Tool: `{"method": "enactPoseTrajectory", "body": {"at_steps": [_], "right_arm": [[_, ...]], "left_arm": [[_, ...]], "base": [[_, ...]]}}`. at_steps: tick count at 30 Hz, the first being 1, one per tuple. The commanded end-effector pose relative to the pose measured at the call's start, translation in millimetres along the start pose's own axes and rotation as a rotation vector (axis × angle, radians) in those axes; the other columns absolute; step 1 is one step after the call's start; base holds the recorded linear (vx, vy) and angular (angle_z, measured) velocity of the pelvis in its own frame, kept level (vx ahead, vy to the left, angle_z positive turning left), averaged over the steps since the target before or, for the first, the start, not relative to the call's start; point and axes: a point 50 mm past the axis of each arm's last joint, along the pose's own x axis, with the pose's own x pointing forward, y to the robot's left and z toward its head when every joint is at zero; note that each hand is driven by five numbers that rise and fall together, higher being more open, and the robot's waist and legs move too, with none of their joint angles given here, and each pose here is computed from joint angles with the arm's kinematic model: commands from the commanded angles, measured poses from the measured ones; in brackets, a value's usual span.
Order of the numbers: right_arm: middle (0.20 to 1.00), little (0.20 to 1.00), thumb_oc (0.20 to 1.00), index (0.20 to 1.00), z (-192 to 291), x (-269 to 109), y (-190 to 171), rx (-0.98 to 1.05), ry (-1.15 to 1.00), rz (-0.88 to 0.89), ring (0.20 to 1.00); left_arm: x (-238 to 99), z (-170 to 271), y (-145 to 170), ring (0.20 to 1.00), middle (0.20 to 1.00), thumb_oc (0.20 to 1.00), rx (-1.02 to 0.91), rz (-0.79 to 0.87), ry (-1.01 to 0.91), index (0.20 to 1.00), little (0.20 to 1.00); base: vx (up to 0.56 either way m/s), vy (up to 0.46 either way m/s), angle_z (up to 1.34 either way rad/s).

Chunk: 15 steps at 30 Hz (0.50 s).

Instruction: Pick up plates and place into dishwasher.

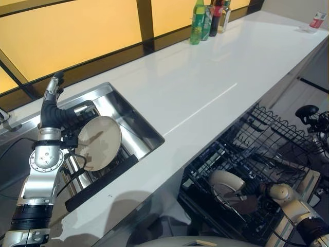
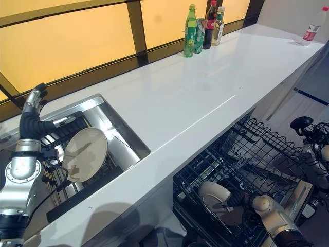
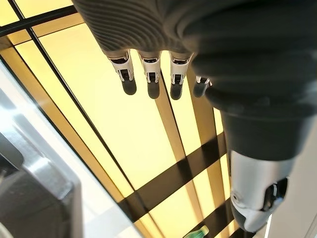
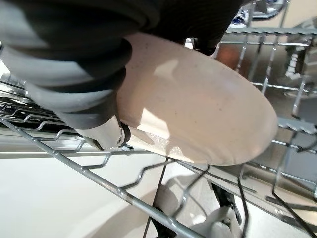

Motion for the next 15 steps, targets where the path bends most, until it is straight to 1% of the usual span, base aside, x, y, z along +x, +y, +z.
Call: {"method": "enactPoseTrajectory", "body": {"at_steps": [1,4,11,12,13,14,15], "right_arm": [[0.2,0.2,0.2,0.2,-13.6,13.2,48.5,-0.087,0.117,0.204,0.2],[0.2,0.2,0.2,0.2,-19.8,12.6,52.7,-0.085,0.159,0.227,0.2],[0.2,0.2,0.2,0.2,-26.7,14.0,59.1,-0.019,0.176,0.209,0.2],[0.354,0.354,0.354,0.354,-26.9,14.1,59.3,-0.014,0.174,0.202,0.354],[0.652,0.652,0.652,0.652,-27.2,14.1,59.5,-0.006,0.167,0.19,0.652],[1.0,1.0,1.0,1.0,-27.0,14.3,59.5,-0.001,0.164,0.18,1.0],[1.0,1.0,1.0,1.0,-26.6,14.5,59.4,0.002,0.162,0.173,1.0]], "left_arm": [[20.0,16.5,-2.1,1.0,1.0,1.0,0.015,-0.044,-0.052,1.0,1.0],[21.7,13.7,2.0,1.0,1.0,1.0,0.097,-0.03,-0.052,1.0,1.0],[22.9,-2.5,8.2,1.0,1.0,1.0,0.111,-0.033,0.049,1.0,1.0],[23.0,-3.8,8.6,1.0,1.0,1.0,0.112,-0.033,0.056,1.0,1.0],[22.9,-5.7,8.9,1.0,1.0,1.0,0.114,-0.033,0.064,1.0,1.0],[22.7,-6.8,8.9,1.0,1.0,1.0,0.116,-0.033,0.07,1.0,1.0],[22.6,-7.6,8.9,1.0,1.0,1.0,0.117,-0.033,0.074,1.0,1.0]], "base": [[0.04,0.014,0.01],[0.04,0.008,0.0],[0.01,0.0,0.0],[0.0,0.0,0.0],[0.0,0.0,0.0],[0.0,0.0,0.0],[0.0,0.0,0.0]]}}
